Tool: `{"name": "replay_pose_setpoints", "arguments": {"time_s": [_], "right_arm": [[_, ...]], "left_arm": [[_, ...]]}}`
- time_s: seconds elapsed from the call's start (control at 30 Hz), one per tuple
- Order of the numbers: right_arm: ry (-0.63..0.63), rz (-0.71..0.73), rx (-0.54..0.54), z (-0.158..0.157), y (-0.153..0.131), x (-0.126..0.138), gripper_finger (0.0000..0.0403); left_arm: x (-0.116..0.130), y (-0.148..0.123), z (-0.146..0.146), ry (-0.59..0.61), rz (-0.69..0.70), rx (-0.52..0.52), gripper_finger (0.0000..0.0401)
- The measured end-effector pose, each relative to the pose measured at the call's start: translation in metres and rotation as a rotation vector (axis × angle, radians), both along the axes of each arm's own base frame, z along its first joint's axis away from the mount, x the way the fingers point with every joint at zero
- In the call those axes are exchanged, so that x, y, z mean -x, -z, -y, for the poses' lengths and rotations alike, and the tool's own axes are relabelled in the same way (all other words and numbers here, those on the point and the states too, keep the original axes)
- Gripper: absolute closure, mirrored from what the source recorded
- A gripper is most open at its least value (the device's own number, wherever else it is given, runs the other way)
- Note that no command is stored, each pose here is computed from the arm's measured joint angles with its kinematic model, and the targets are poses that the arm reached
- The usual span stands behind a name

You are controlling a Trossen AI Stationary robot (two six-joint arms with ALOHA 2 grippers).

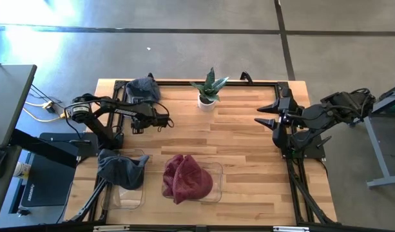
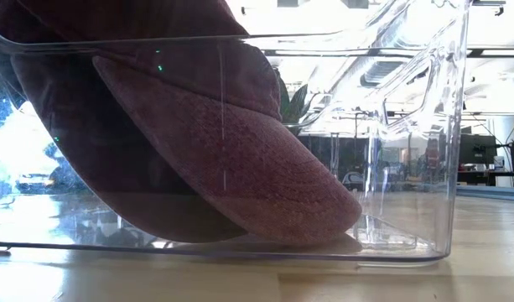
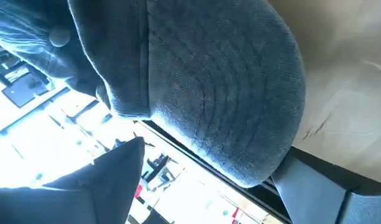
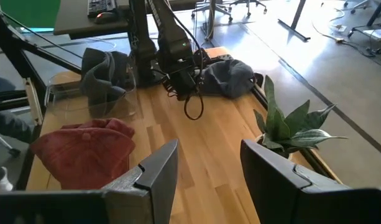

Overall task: Pick & Place hat
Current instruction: Put the blue cap into the left transparent bin

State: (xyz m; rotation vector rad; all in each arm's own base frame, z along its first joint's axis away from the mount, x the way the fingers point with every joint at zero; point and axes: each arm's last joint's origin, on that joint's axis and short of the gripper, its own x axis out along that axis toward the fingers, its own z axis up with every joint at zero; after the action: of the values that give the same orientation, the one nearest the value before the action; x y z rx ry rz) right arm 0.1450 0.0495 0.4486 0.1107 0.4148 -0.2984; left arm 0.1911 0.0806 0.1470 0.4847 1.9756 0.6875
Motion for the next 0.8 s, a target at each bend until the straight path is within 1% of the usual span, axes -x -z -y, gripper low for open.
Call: {"name": "replay_pose_setpoints", "arguments": {"time_s": [0.1,0.17,0.23,0.37,0.5,0.53,0.57,0.67,0.8], "right_arm": [[0.000,0.000,0.000,0.000,0.000,0.000,0.0233],[0.001,0.000,0.001,0.000,0.000,0.000,0.0233],[0.004,0.001,-0.001,0.000,0.000,0.000,0.0233],[0.014,0.004,0.004,0.000,0.000,0.000,0.0233],[0.026,0.007,0.011,0.001,0.000,0.000,0.0233],[0.027,0.008,0.011,0.001,0.000,0.000,0.0233],[0.027,0.007,0.011,0.001,0.000,0.000,0.0233],[0.026,0.006,0.015,0.001,0.000,0.000,0.0233],[0.023,0.005,0.019,0.001,0.000,0.000,0.0233]], "left_arm": [[0.000,0.000,0.000,0.000,0.001,-0.014,0.0094],[0.001,-0.001,-0.001,-0.008,0.001,-0.049,0.0118],[0.002,-0.002,-0.001,-0.017,-0.003,-0.077,0.0151],[0.005,-0.004,0.000,-0.048,-0.015,-0.098,0.0241],[0.006,-0.014,0.000,-0.074,-0.040,-0.119,0.0354],[0.005,-0.019,0.000,-0.071,-0.032,-0.132,0.0375],[0.003,-0.025,-0.001,-0.076,-0.020,-0.142,0.0385],[-0.003,-0.049,-0.003,-0.118,0.052,-0.189,0.0380],[-0.013,-0.102,-0.006,-0.202,0.207,-0.224,0.0395]]}}
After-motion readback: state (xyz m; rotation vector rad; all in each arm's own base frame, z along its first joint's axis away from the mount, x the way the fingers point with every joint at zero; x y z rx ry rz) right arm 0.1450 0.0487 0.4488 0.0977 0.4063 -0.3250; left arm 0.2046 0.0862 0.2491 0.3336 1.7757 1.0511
